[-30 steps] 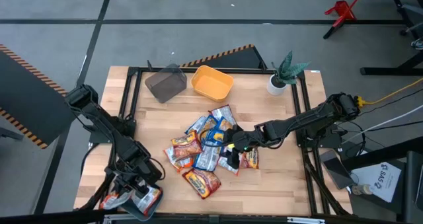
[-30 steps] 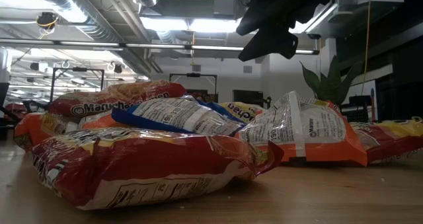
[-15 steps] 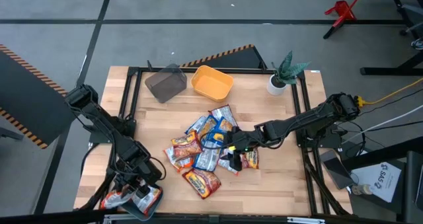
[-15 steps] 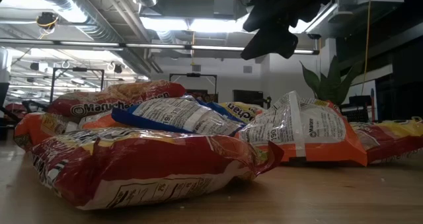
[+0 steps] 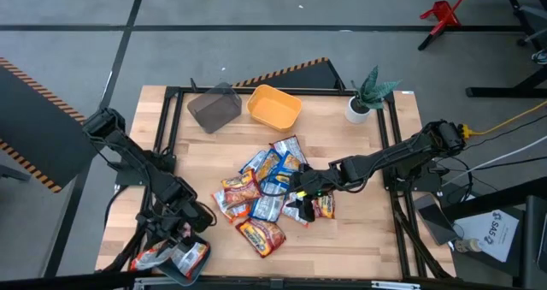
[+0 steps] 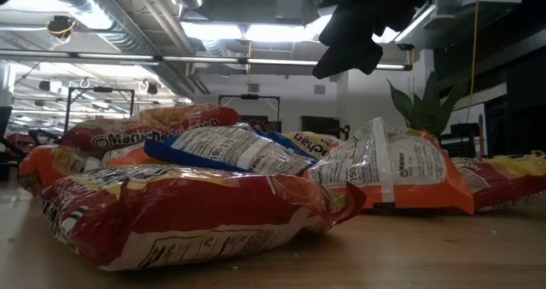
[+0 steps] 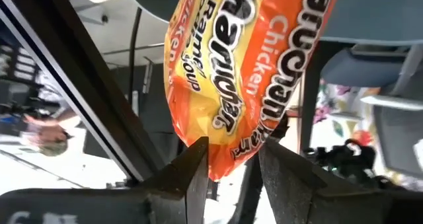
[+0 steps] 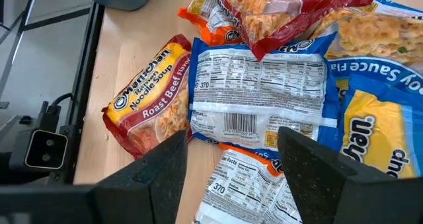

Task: Sort Maruchan noodles
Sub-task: Put the orange noodle pack into the blue bin, then put the red noodle pack into the gray bin

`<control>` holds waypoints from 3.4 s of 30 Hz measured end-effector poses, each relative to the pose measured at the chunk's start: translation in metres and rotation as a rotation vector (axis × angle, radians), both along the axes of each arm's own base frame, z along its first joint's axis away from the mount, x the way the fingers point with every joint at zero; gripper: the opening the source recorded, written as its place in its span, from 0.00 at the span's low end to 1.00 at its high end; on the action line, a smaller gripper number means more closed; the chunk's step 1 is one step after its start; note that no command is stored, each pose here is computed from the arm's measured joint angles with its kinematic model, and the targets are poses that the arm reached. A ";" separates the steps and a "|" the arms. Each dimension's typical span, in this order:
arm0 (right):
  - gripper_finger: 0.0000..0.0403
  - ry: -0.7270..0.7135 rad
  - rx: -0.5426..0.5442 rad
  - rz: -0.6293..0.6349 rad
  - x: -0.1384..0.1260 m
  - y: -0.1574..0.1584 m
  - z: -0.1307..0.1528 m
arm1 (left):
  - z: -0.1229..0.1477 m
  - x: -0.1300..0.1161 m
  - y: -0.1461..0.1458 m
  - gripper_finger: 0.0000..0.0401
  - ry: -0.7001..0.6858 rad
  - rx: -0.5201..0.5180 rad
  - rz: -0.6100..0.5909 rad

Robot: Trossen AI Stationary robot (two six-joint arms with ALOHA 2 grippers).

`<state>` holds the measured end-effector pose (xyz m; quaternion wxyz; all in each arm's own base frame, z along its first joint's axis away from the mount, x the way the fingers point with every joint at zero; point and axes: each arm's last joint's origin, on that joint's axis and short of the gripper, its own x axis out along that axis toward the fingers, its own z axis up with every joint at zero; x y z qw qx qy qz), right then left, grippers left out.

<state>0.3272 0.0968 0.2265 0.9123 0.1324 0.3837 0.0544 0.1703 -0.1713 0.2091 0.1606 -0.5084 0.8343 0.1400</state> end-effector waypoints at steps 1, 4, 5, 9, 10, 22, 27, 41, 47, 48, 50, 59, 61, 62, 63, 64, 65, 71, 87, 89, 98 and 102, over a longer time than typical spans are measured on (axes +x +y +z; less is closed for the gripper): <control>0.55 -0.002 -0.005 0.005 0.000 0.000 0.000 | 0.000 0.001 0.001 0.32 0.007 0.004 0.011; 0.55 -0.005 -0.015 0.015 0.000 0.000 0.000 | 0.000 0.005 0.005 0.32 0.009 0.001 0.033; 0.55 -0.005 -0.015 0.015 0.000 0.000 0.000 | 0.000 0.006 0.007 0.32 0.011 -0.002 0.039; 0.55 -0.037 -0.008 0.016 0.002 0.001 0.002 | 0.000 0.010 0.011 0.32 0.016 -0.001 0.065; 0.55 -0.056 -0.005 0.025 0.003 0.001 0.004 | 0.001 0.011 0.012 0.32 0.019 0.001 0.072; 0.55 -0.328 0.093 0.119 0.016 0.008 0.027 | 0.046 0.038 0.007 0.32 -0.145 -0.005 0.178; 0.55 -0.360 0.146 0.162 0.028 0.013 0.015 | 0.063 0.034 -0.009 0.32 -0.149 0.058 0.229; 0.55 -0.258 0.153 0.139 0.037 0.015 -0.013 | 0.016 0.023 -0.047 0.31 -0.076 0.285 0.198; 0.55 -0.255 0.147 0.131 0.036 0.015 -0.013 | -0.012 0.029 -0.054 0.31 -0.072 0.342 0.126; 0.55 -0.255 0.148 0.131 0.037 0.015 -0.013 | -0.017 0.028 -0.054 0.31 -0.054 0.368 0.112; 0.55 -0.256 0.148 0.131 0.037 0.015 -0.013 | -0.026 0.027 -0.054 0.31 -0.034 0.394 0.072; 0.55 -0.252 0.154 0.126 0.036 0.015 -0.013 | -0.034 0.014 -0.041 0.31 0.089 0.531 -0.009; 0.55 -0.253 0.154 0.126 0.036 0.015 -0.013 | -0.034 0.011 -0.037 0.31 0.116 0.574 -0.023; 0.55 -0.253 0.154 0.125 0.036 0.015 -0.013 | -0.034 0.009 -0.036 0.31 0.128 0.592 -0.026; 0.55 -0.252 0.154 0.126 0.036 0.015 -0.013 | -0.034 0.008 -0.035 0.31 0.138 0.606 -0.029; 0.55 -0.252 0.154 0.125 0.036 0.015 -0.013 | -0.034 0.008 -0.034 0.31 0.145 0.616 -0.031; 0.55 -0.252 0.155 0.126 0.036 0.015 -0.013 | -0.034 0.007 -0.033 0.31 0.148 0.620 -0.032; 0.55 -0.244 0.153 0.126 0.036 0.015 -0.014 | -0.034 0.009 -0.035 0.31 0.128 0.602 -0.027; 0.55 -0.170 0.120 0.102 0.032 0.013 -0.019 | 0.031 0.046 -0.043 0.31 -0.110 0.531 -0.004; 0.55 -0.164 0.092 0.070 0.030 0.011 -0.017 | 0.048 0.058 -0.043 0.31 -0.256 0.600 0.062; 0.55 -0.102 -0.022 -0.085 0.018 0.002 -0.011 | 0.086 0.111 0.011 0.31 -0.862 1.171 0.213; 0.55 -0.103 0.045 -0.111 0.019 0.002 -0.010 | 0.070 0.123 0.044 0.31 -0.821 1.243 0.135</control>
